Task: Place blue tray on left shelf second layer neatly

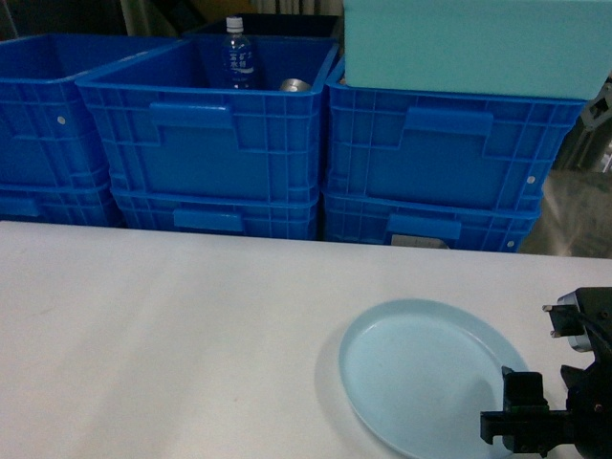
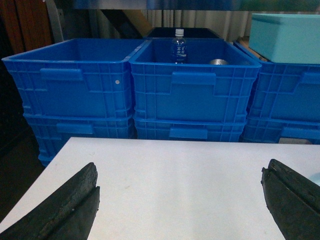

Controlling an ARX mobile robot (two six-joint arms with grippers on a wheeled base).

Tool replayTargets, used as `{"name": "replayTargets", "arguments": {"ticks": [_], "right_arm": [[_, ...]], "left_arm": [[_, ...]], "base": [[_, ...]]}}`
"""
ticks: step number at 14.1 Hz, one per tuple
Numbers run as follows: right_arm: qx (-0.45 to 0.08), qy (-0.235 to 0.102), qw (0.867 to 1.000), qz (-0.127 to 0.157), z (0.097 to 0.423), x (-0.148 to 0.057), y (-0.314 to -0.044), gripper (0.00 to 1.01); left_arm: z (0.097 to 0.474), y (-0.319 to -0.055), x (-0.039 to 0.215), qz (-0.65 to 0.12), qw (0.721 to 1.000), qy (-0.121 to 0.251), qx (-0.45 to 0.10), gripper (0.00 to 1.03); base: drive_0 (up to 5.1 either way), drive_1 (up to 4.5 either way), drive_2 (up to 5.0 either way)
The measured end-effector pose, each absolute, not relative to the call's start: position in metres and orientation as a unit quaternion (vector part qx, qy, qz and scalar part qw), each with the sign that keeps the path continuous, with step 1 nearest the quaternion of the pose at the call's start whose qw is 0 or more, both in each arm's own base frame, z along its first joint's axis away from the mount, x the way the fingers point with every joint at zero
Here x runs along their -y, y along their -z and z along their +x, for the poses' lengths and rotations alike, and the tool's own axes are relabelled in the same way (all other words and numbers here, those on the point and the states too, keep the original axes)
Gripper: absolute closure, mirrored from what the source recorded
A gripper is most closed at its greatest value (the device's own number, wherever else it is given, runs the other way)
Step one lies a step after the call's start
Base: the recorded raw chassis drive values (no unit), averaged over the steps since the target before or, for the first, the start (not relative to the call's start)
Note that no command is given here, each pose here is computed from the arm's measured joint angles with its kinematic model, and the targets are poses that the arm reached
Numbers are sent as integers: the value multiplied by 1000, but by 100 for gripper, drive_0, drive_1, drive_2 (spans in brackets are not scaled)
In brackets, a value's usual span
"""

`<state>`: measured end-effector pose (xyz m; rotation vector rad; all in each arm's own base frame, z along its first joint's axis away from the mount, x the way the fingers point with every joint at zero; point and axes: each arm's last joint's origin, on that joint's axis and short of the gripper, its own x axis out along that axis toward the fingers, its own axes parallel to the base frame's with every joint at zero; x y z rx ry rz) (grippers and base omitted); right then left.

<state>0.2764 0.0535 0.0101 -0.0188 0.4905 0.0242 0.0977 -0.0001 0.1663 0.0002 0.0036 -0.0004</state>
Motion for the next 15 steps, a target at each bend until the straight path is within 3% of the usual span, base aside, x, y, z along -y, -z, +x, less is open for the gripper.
{"name": "replayTargets", "arguments": {"ticks": [4, 6, 14, 15], "right_arm": [[-244, -3, 970, 9, 276, -52, -8, 87], [-240, -3, 971, 11, 276, -52, -8, 99], [-244, 2, 970, 16, 272, -48, -7, 99], [-250, 4, 968, 5, 262, -45, -15, 99]], "left_arm": [[98, -166, 0, 0, 1000, 0, -2, 5], [98, -166, 0, 0, 1000, 0, -2, 5], [98, -166, 0, 0, 1000, 0, -2, 5], [98, -166, 0, 0, 1000, 0, -2, 5]], "base": [[0, 0, 0], [0, 0, 0], [0, 0, 0], [0, 0, 0]]}}
